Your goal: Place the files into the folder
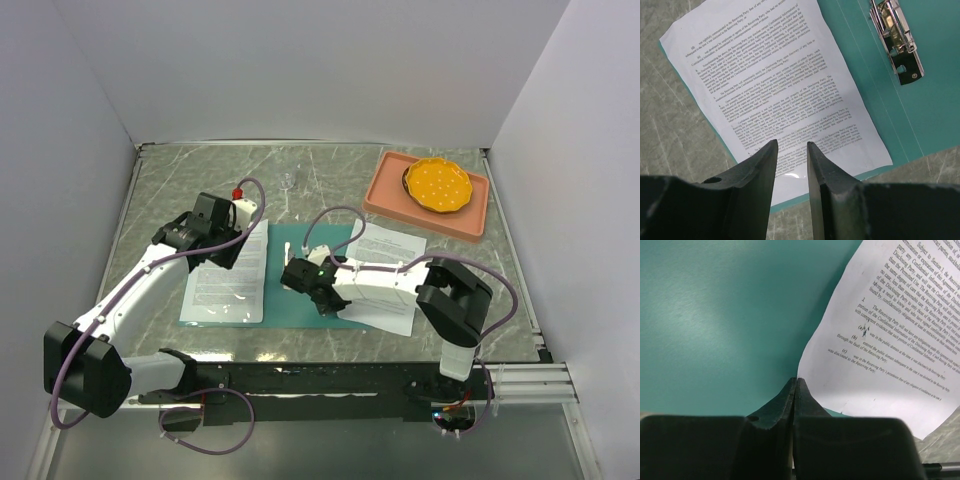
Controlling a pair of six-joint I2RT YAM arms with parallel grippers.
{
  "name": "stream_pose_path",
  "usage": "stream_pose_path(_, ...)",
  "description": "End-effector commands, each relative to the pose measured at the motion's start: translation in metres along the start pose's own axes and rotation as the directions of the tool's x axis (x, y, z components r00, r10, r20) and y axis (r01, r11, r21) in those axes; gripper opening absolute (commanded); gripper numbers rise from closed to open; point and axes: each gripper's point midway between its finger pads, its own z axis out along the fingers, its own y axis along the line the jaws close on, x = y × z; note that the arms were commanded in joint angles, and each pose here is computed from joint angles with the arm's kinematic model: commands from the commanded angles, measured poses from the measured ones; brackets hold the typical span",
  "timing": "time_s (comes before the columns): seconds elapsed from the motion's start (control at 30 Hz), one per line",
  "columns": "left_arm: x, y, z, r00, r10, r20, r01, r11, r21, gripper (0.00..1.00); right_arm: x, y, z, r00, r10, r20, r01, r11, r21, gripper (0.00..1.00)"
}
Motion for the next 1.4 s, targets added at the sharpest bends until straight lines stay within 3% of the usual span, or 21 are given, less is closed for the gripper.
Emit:
stream_pose_path(0.0,-0.004,0.004,-0.004,1.000,0.002,0.031,-0.001,1.000,-0.017,0.37,-0.022,0.028,-0.023,0.990,-0.065,0.122,0.074,0.995,-0.073,0.00)
stream_pose_path(0.33,-0.003,0.000,-0.004,1.000,-0.006,0.023,0.006,1.000,0.000,0.37,-0.020,0.088,-0.038,0.962,-0.204,0.179,0.237,0.953,-0.189,0.00)
stream_pose_path(0.83,-0.004,0.000,-0.012,0.999,0.002,0.037,-0.002,1.000,0.005,0.37,-0.035,0.121,-0.030,0.957,-0.232,0.173,0.265,0.943,-0.203,0.02)
stream_pose_path(1.03,-0.003,0.002,-0.012,0.999,0.014,0.031,-0.014,1.000,-0.003,0.38,-0.039,0.125,-0.041,0.950,-0.242,0.197,0.286,0.927,-0.241,0.34)
stream_pose_path(1.2,-0.004,0.002,-0.012,0.999,0.016,0.032,-0.016,1.000,-0.004,0.38,-0.041,0.120,-0.057,0.939,-0.262,0.222,0.316,0.912,-0.261,0.48)
stream_pose_path(1.37,-0.005,0.005,-0.013,0.999,0.025,0.031,-0.024,1.000,-0.016,0.38,-0.044,0.121,-0.082,0.942,-0.247,0.227,0.313,0.891,-0.329,0.53)
